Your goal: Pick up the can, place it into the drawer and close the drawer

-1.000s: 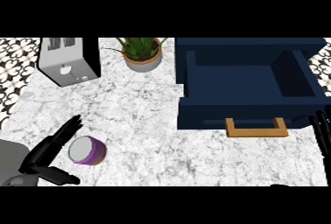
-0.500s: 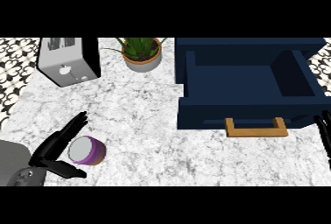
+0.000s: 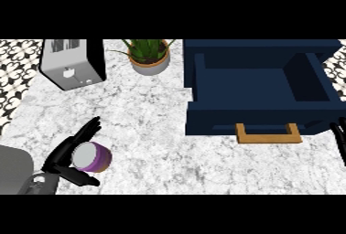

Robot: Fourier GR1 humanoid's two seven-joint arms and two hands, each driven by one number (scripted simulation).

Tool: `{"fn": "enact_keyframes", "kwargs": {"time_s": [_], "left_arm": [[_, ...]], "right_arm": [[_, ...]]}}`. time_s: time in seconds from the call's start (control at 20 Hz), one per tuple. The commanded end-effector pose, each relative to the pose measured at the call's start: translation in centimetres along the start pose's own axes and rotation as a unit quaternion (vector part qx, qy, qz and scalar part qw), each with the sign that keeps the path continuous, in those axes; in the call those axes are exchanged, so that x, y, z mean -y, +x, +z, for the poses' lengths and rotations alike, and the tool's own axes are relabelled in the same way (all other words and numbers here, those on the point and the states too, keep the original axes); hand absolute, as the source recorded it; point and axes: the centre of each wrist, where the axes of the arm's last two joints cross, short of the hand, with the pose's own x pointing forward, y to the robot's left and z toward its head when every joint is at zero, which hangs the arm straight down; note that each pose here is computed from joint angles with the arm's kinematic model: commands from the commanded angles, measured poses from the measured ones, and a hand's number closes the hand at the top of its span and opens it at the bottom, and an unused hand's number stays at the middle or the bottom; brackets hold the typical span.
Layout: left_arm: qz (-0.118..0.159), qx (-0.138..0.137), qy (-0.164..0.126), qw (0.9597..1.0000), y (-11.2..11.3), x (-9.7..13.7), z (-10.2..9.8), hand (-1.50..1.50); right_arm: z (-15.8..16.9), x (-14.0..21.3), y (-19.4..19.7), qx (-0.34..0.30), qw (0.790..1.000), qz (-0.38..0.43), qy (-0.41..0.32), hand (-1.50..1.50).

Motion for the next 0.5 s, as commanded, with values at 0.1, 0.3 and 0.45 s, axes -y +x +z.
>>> {"fn": "enact_keyframes", "kwargs": {"time_s": [0.1,0.3,0.45], "left_arm": [[0.015,0.023,-0.035,0.9990,0.0,1.8,-2.3,-1.50],[0.021,0.028,-0.046,0.9983,0.0,0.7,-1.2,-1.50],[0.026,0.030,-0.062,0.9973,0.5,1.7,-1.3,-1.50]], "right_arm": [[0.2,1.0,1.1,0.005,1.000,0.000,-0.002,-1.50],[1.4,0.5,-0.5,0.006,1.000,0.002,0.000,-1.50],[0.6,-1.4,0.7,0.002,1.000,-0.002,-0.001,-1.50]]}}
